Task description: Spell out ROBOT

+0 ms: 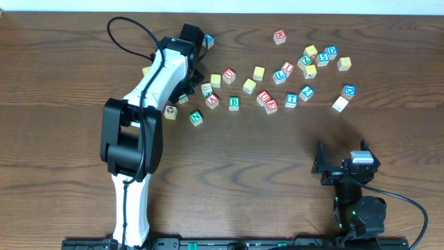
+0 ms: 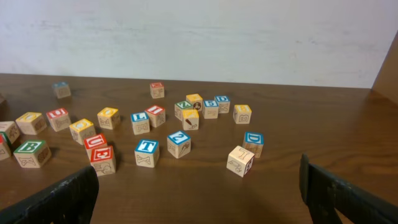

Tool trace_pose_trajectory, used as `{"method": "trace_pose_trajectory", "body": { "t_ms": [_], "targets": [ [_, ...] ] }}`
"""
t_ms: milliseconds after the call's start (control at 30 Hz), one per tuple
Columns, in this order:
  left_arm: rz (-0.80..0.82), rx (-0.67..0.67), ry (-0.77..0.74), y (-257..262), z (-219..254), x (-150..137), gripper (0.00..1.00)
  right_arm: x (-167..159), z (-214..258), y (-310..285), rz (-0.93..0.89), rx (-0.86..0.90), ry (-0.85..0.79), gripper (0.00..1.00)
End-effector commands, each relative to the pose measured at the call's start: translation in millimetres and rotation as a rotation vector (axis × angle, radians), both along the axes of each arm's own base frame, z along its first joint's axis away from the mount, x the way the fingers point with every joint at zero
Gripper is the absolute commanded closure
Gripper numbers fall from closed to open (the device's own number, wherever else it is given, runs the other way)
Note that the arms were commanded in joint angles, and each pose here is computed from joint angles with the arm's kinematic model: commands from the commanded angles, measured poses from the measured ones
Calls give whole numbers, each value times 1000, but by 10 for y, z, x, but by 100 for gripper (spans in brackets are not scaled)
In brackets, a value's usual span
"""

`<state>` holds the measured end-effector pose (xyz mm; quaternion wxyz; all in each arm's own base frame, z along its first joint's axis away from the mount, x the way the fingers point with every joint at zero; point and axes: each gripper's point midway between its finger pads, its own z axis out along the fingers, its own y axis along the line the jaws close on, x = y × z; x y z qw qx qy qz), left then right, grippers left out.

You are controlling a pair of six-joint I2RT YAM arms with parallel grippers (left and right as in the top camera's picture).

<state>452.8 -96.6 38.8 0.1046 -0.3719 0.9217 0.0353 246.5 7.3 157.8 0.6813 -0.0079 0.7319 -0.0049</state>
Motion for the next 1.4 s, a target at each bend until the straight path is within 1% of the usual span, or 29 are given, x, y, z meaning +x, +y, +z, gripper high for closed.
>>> {"method": "trace_pose_trajectory", "body": {
  "t_ms": [0, 500, 567, 667, 767, 900, 1033, 1167, 1267, 1367],
  "targets": [
    [-15, 9, 21, 1, -115, 24, 25, -1, -7, -14, -4, -12, 2, 1],
    [-15, 15, 45, 4, -259, 12, 26, -1, -7, -14, -4, -12, 2, 1],
    [-15, 14, 42, 1, -258, 21, 35, -1, -7, -14, -4, -12, 2, 1],
    [-15, 14, 40, 0, -258, 23, 52, -1, -7, -14, -4, -12, 2, 1],
    [-15, 14, 40, 0, -258, 23, 61, -1, -7, -14, -4, -12, 2, 1],
    [-15, 14, 40, 0, -258, 24, 68, -1, -7, -14, -4, -12, 2, 1],
    [-15, 14, 40, 0, -258, 24, 71, -1, -7, -14, -4, -11, 2, 1],
    [-16, 14, 40, 0, -258, 23, 71, -1, -7, -14, -4, -12, 2, 1],
    [-50, 2, 40, -30, -259, 38, 72, -1, -7, -14, -4, -12, 2, 1],
    [-107, -15, 32, -78, -250, 77, 75, -1, -7, -14, -4, -12, 2, 1]
  ]
}}
